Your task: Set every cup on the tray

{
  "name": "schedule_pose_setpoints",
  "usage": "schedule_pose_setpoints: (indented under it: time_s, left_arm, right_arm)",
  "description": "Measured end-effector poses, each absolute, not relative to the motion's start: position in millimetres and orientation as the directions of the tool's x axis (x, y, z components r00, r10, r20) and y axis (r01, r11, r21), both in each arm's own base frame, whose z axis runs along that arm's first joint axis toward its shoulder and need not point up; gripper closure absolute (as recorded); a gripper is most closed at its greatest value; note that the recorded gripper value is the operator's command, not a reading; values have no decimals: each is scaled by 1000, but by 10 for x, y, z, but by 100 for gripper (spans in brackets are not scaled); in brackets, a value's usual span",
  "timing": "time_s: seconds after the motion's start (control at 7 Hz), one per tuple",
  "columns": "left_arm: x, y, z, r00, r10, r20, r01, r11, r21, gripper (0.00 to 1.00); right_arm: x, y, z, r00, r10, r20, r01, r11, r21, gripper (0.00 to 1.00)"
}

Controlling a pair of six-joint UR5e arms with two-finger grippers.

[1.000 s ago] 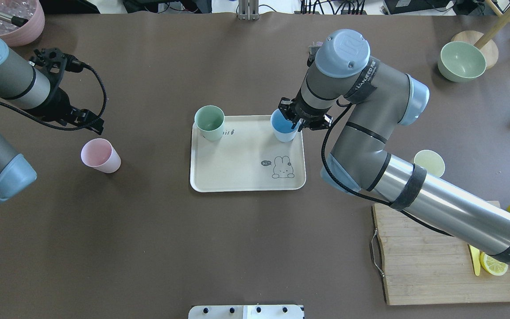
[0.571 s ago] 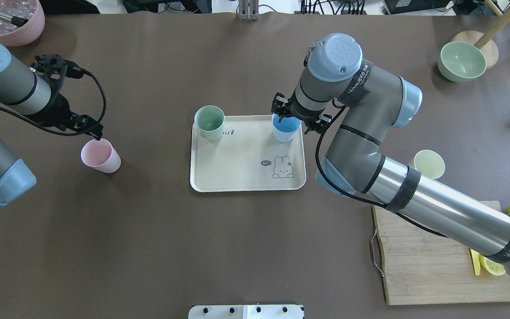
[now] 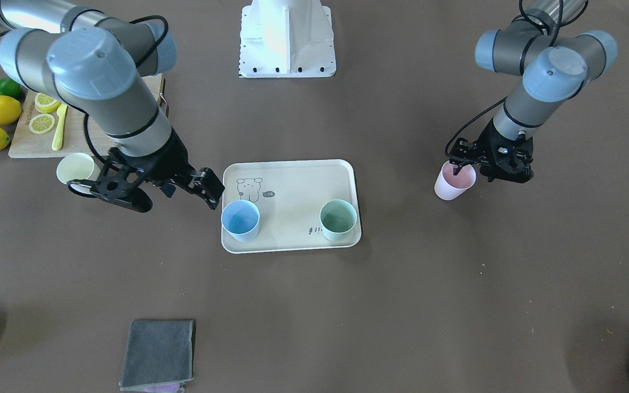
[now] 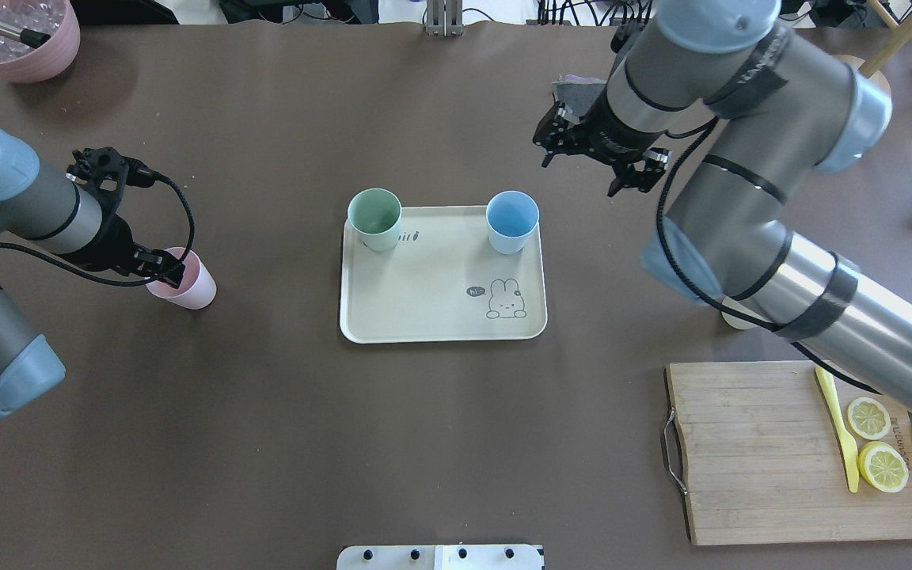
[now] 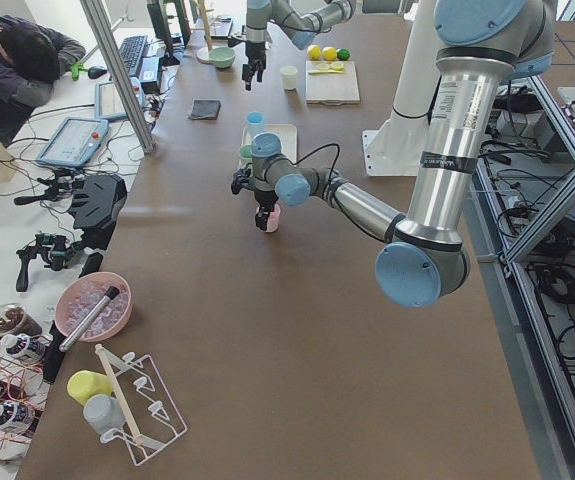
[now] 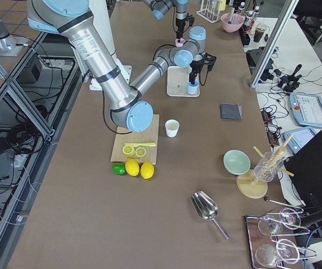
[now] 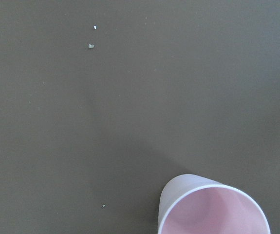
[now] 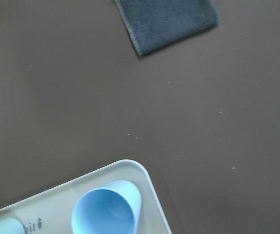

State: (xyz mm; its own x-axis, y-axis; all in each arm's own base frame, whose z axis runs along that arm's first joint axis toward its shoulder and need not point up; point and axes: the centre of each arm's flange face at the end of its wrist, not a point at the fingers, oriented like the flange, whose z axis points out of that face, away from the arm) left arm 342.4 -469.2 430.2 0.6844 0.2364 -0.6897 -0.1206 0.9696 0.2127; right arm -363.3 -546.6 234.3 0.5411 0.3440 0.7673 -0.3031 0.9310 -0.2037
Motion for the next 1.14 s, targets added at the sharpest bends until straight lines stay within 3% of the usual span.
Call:
schedule_pose_setpoints:
  time_s: [0.57, 1.14]
  left_arm:
    - [3641, -4588, 4113, 666, 247, -704, -114, 966, 231, 100]
    - [4090, -4625, 2825, 647, 154, -747, -53, 986, 157, 100]
  right_arm:
    - [-2335, -5319, 3379, 633, 183, 752, -187, 979, -80, 0]
    - [-1826, -4699, 4598, 653, 135, 745, -150, 987, -48, 0]
